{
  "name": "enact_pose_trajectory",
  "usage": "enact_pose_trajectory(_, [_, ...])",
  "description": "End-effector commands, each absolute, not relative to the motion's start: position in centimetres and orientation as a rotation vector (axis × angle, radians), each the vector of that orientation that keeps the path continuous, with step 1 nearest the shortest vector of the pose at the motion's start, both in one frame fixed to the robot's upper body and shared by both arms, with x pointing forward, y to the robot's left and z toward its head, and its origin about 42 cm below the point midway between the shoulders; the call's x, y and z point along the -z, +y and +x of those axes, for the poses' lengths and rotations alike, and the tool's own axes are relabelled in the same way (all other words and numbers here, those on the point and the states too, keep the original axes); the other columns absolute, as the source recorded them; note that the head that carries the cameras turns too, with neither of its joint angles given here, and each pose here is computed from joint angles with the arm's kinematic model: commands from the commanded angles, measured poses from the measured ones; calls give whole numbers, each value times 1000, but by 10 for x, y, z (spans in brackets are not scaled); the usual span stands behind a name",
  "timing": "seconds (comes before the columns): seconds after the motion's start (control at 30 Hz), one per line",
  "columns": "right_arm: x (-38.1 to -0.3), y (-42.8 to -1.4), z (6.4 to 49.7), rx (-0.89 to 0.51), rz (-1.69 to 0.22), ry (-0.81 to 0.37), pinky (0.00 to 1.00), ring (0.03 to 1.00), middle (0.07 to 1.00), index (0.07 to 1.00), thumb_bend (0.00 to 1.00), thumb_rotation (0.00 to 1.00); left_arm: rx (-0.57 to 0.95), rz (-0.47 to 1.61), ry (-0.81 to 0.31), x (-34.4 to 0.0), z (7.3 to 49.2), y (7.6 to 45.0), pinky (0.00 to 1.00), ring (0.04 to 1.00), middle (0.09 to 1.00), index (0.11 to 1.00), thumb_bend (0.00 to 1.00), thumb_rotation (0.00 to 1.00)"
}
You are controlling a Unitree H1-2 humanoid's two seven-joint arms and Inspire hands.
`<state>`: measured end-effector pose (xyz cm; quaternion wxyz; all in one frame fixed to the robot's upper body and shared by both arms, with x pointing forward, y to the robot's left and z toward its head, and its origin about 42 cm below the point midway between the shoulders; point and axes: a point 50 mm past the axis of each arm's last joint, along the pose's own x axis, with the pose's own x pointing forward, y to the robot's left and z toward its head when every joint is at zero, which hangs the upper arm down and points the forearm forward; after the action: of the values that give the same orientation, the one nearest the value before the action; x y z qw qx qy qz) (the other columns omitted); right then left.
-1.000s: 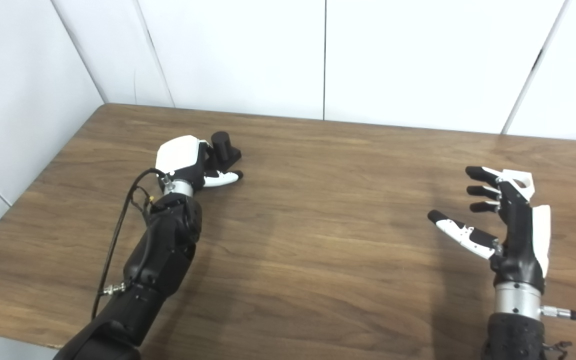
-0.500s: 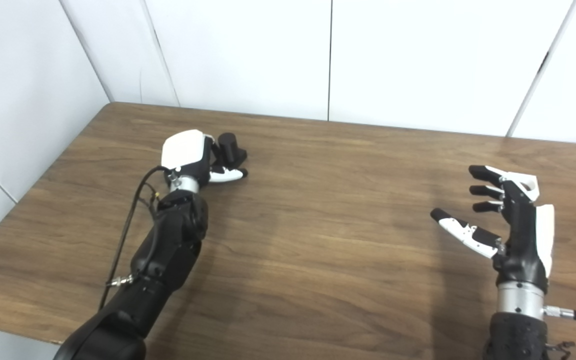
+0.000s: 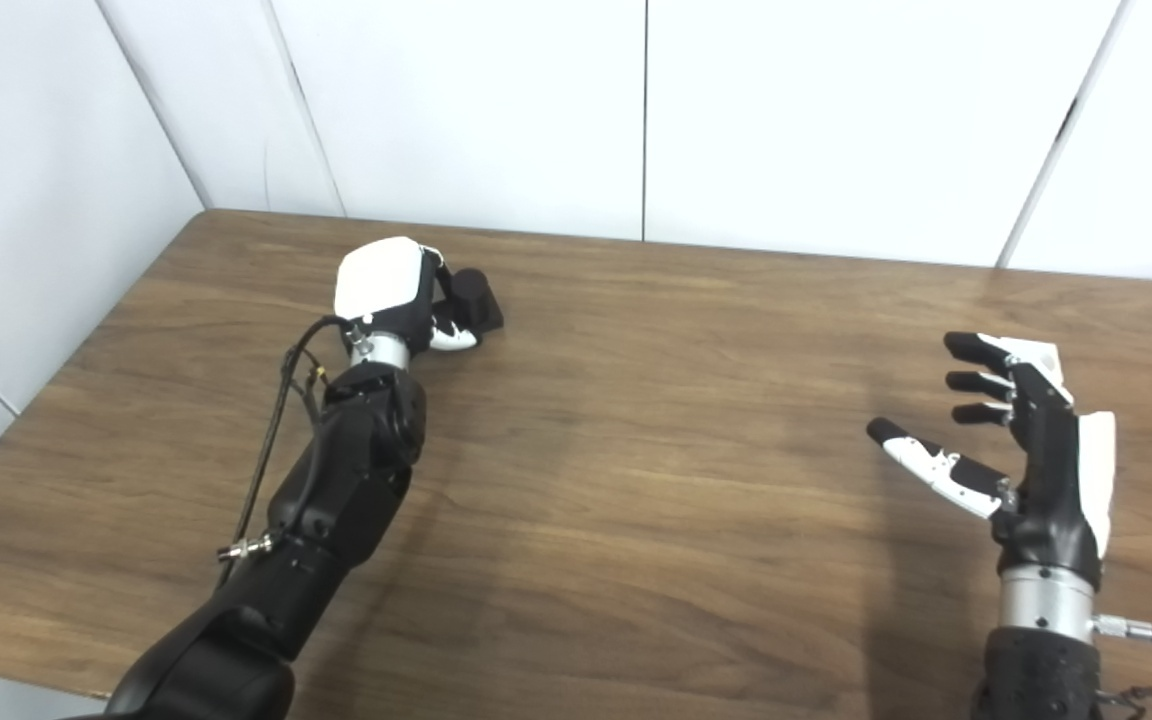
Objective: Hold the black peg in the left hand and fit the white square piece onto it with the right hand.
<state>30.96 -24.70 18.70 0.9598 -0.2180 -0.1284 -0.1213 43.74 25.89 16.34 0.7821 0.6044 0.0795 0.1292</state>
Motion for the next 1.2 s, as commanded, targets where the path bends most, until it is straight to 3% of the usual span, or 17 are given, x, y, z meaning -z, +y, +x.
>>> enact_pose_trajectory(0.0, [-207, -246, 312, 252, -431, -342, 556, 675, 741, 696, 660, 0, -250, 1327, 252, -148, 429, 276, 844, 828, 796, 482, 520, 71])
enact_pose_trajectory(0.2, [-209, -246, 311, 261, -448, -335, 554, 676, 741, 702, 655, 0, -179, 1232, 204, -151, 426, 276, 899, 857, 811, 481, 521, 63])
enact_pose_trajectory(0.3, [-210, -245, 313, 260, -460, -352, 553, 675, 741, 701, 653, 0, -58, 1147, 166, -154, 422, 278, 915, 890, 835, 481, 521, 66])
enact_pose_trajectory(0.67, [-208, -246, 315, 262, -466, -361, 552, 679, 733, 695, 663, 0, 340, 920, -42, -165, 410, 268, 827, 913, 887, 494, 521, 79])
enact_pose_trajectory(1.17, [-209, -244, 315, 259, -475, -373, 540, 668, 731, 697, 661, 0, 572, 825, -207, -165, 402, 243, 936, 987, 912, 492, 521, 78])
